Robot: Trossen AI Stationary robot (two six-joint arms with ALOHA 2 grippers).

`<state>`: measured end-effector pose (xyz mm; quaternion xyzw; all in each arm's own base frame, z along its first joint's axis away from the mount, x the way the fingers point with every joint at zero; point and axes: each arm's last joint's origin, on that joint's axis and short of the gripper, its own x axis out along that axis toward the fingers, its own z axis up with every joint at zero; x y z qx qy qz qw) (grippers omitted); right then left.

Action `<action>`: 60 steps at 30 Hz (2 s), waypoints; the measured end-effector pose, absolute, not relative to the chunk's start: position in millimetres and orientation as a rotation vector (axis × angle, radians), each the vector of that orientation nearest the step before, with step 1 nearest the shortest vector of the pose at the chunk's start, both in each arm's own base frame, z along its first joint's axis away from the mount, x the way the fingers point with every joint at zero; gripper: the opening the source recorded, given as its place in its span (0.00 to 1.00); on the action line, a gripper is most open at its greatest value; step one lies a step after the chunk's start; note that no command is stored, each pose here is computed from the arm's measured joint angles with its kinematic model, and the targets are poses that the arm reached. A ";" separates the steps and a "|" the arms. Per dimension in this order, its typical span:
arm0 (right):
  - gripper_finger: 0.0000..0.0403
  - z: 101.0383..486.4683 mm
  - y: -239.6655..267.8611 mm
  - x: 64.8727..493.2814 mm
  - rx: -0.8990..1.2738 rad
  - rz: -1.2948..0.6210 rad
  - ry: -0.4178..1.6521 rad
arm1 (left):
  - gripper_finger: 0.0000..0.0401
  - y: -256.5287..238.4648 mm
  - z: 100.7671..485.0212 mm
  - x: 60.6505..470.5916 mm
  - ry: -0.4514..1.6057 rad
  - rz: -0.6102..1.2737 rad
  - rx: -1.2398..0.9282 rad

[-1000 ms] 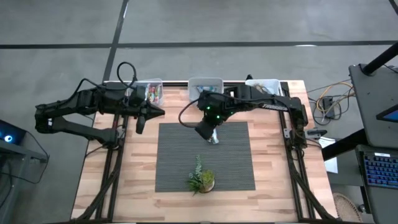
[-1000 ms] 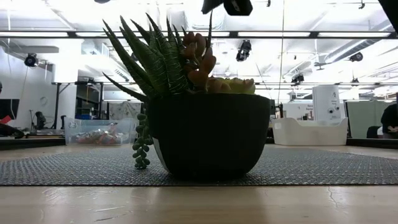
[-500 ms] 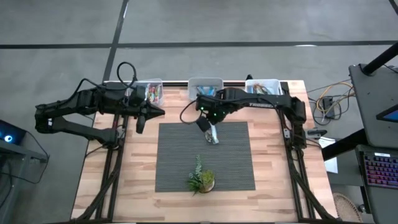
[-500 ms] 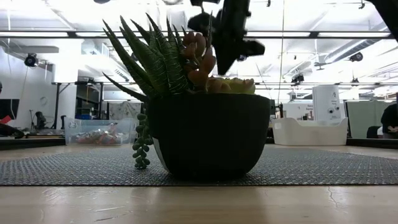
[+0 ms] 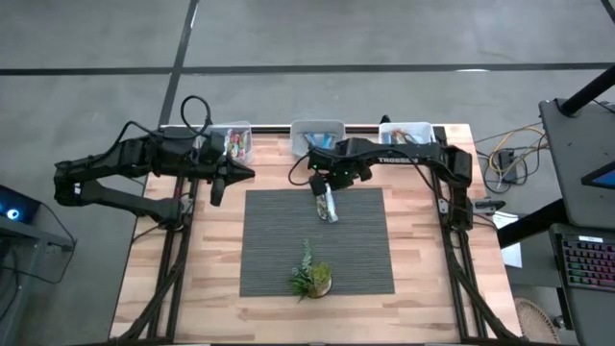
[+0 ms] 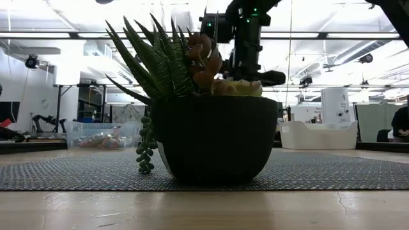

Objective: Pick and place Granola Bars by type
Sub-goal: Put the yellow granola bar into the white bin

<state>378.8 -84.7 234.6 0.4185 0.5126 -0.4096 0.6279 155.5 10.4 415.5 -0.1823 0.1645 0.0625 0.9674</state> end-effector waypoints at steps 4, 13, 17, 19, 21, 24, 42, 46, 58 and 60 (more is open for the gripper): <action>0.02 227.1 -85.2 377.6 0.974 -0.949 1.173 | 0.00 10.4 415.5 155.5 0.333 0.126 -0.369; 0.02 223.5 -85.7 381.2 1.017 -0.951 1.119 | 0.00 10.4 415.5 155.5 0.330 0.133 -0.409; 0.02 224.0 -86.0 383.0 1.061 -0.970 1.084 | 0.00 10.5 415.5 155.5 0.330 0.135 -0.421; 0.02 223.9 -86.1 383.5 1.086 -0.966 1.080 | 0.00 10.5 415.5 155.5 0.329 0.137 -0.429; 0.02 223.7 -86.6 383.9 1.107 -0.970 1.071 | 0.00 10.4 415.5 155.5 0.329 0.136 -0.430; 0.02 223.6 -87.5 383.6 1.143 -0.994 1.057 | 0.00 10.5 415.5 155.5 0.328 0.139 -0.447; 0.20 208.8 -85.7 387.4 1.146 -0.914 1.158 | 0.00 10.5 415.5 155.5 0.325 0.146 -0.486; 0.33 203.5 -85.5 388.8 1.154 -0.915 1.175 | 0.00 10.4 415.5 155.5 0.325 0.146 -0.487; 0.62 196.1 -91.3 389.5 1.119 -0.959 1.170 | 0.00 10.4 415.5 155.5 0.325 0.148 -0.500; 0.64 193.1 -91.1 390.3 1.108 -0.954 1.181 | 0.00 10.4 415.5 155.5 0.325 0.148 -0.500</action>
